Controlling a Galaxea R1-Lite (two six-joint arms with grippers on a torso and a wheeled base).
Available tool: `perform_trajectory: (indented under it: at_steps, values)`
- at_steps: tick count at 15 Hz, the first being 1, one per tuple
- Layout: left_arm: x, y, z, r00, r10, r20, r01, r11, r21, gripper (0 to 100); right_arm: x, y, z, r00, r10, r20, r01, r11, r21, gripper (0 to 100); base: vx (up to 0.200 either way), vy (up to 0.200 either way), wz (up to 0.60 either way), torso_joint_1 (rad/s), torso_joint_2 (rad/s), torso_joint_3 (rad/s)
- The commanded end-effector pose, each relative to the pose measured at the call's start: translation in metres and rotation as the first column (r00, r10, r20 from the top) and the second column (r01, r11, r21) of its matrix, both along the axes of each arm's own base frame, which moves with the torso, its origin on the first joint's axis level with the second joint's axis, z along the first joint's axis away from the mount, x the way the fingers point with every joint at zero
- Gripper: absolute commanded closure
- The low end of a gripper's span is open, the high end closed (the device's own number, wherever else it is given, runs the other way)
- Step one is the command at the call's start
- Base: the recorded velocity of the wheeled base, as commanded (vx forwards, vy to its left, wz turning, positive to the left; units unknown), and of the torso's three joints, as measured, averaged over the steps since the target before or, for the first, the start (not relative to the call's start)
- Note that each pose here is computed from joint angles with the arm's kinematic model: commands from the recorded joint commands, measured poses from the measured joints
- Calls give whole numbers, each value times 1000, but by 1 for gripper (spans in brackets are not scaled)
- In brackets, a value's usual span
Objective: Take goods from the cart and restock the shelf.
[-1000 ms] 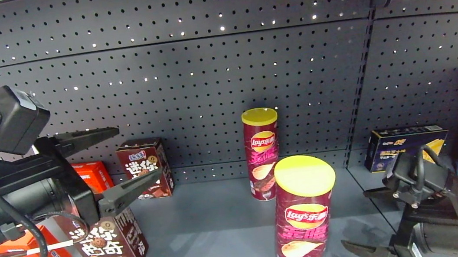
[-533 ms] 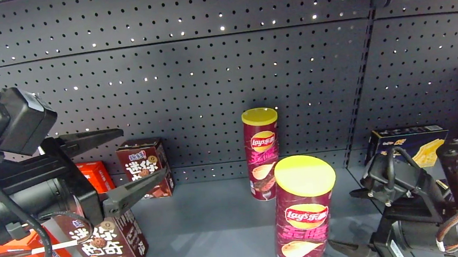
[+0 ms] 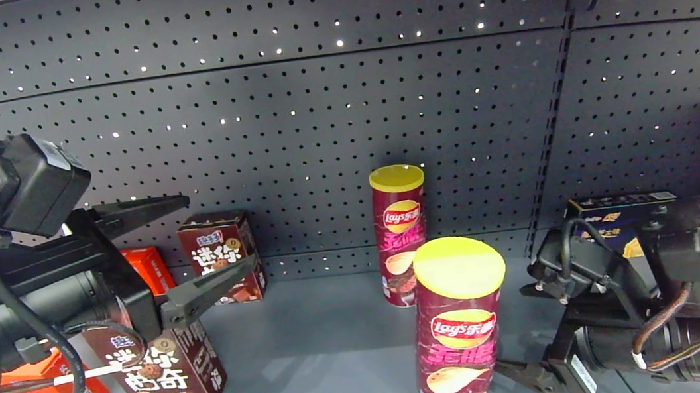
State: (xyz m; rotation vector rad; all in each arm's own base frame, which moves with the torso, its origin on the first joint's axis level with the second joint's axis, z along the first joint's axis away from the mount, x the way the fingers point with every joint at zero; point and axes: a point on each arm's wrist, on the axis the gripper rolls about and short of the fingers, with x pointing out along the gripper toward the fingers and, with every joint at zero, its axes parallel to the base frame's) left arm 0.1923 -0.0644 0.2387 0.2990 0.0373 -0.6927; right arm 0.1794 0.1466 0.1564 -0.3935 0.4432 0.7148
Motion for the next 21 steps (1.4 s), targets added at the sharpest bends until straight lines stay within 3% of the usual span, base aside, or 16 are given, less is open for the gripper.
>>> perform_trajectory:
  at_steps: [1,6,21]
  values:
    - [0,0,-1,1000,0,-3,0,1000,1,0,0,-1,-2,1000,-2,-7,2,1000,-6,0,0,0,0,0,0,0]
    - [0,0,-2,1000,1,-7,-1,1000,2,0,-7,-6,2,1000,-5,9,5,1000,8,0,0,0,0,0,0,0]
    - [0,0,-6,1000,2,-4,-2,1000,0,0,0,14,1,999,43,6,-43,999,5,0,0,0,0,0,0,0]
